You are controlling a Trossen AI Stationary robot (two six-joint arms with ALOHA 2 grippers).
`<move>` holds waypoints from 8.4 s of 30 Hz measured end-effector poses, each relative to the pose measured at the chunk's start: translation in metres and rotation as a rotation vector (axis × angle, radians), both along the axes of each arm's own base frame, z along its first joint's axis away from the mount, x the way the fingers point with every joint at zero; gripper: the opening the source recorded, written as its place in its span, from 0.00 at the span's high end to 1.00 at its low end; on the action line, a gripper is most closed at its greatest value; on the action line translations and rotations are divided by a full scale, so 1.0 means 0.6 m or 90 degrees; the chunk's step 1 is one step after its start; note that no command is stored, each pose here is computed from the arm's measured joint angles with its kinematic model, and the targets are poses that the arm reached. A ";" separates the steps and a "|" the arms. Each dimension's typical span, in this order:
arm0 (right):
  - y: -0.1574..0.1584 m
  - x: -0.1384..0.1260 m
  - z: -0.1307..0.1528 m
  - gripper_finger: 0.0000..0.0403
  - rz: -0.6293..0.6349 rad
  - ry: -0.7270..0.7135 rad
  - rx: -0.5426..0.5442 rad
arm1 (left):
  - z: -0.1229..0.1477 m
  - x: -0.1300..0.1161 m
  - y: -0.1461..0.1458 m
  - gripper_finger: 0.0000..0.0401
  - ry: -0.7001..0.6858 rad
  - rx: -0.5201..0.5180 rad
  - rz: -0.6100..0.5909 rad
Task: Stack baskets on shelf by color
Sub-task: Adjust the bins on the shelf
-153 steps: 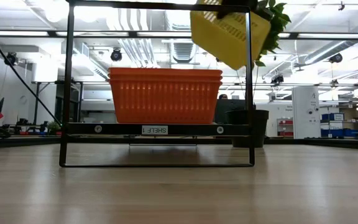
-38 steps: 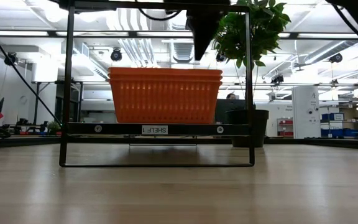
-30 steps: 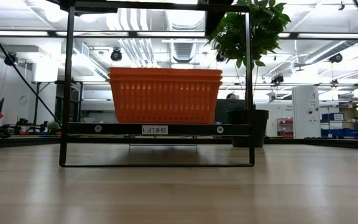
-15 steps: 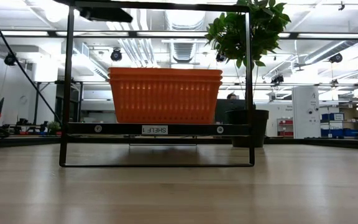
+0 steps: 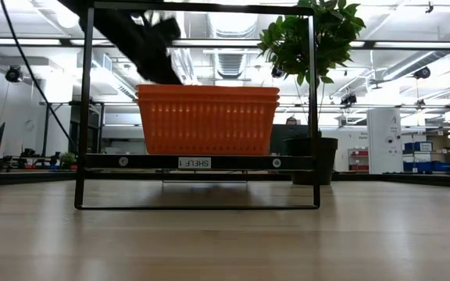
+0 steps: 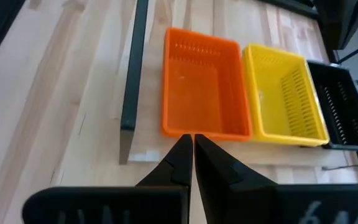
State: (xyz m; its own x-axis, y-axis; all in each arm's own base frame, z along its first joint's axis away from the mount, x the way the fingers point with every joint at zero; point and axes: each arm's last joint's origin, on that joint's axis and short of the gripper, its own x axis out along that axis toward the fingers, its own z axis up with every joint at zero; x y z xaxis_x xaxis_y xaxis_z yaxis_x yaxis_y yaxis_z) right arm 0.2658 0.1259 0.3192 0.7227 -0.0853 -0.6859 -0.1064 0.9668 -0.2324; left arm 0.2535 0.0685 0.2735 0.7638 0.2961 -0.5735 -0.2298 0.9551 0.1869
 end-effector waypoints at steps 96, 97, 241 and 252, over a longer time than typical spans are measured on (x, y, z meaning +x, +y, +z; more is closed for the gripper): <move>-0.003 -0.007 -0.049 0.98 -0.056 0.034 0.011 | -0.022 -0.028 0.100 1.00 0.049 0.019 0.114; -0.003 -0.007 -0.050 0.98 -0.056 0.035 0.011 | -0.016 -0.039 0.094 1.00 0.060 0.015 0.113; -0.065 0.042 -0.099 0.98 -0.261 0.039 0.010 | -0.102 0.011 0.094 1.00 0.024 -0.049 0.126; -0.065 0.042 -0.099 0.98 -0.261 0.039 0.010 | -0.102 0.008 0.095 1.00 0.039 -0.037 0.149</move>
